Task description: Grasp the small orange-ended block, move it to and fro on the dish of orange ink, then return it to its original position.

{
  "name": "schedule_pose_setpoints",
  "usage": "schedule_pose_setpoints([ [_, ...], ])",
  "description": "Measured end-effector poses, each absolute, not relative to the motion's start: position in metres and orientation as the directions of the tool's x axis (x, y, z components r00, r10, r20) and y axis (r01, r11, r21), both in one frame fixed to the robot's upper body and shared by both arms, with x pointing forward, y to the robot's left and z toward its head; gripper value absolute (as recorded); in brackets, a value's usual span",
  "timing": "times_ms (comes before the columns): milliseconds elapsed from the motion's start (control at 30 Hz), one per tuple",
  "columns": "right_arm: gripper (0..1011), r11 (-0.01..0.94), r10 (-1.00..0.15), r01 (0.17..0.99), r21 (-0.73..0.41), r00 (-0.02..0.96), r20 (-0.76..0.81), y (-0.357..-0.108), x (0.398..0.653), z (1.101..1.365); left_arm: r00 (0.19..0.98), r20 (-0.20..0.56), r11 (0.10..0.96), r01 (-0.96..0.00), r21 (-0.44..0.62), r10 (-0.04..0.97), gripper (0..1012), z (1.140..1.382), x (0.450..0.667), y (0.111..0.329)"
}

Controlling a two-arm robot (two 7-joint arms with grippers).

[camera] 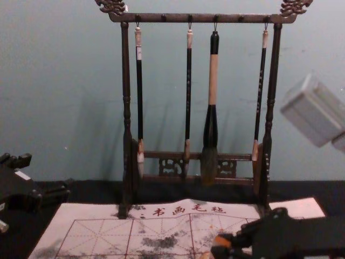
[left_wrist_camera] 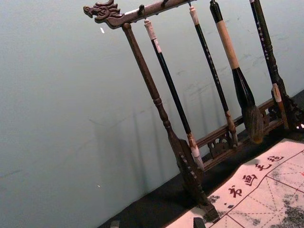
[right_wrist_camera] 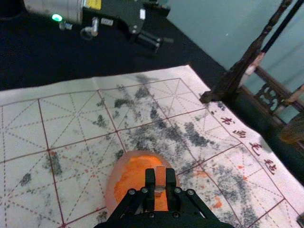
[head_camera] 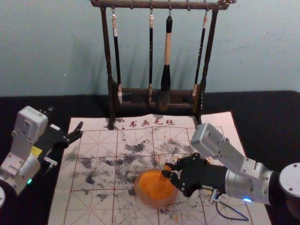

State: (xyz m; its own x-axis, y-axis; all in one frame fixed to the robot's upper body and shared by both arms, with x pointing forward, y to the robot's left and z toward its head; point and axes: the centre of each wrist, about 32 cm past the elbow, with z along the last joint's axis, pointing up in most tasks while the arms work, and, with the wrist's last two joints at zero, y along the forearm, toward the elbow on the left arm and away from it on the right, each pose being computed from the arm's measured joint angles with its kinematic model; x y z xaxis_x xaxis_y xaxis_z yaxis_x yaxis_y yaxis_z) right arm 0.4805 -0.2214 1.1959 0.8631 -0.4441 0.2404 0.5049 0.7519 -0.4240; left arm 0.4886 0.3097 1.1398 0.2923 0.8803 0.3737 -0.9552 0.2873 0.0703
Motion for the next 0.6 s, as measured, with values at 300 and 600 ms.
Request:
schedule_pose_setpoints([
  [300, 105, 0.729, -0.513, 0.569, -0.380, 0.822, 0.246, -0.233, 0.478, 1.211, 0.292, 0.374, 0.287, -0.955, 0.070, 0.880, 1002, 1.140, 0.489, 0.310],
  [600, 105, 0.661, -0.596, 0.652, -0.372, 0.757, 0.267, -0.254, 0.478, 1.220, 0.292, 0.374, 0.287, -0.955, 0.070, 0.880, 1001, 1.140, 0.489, 0.310],
])
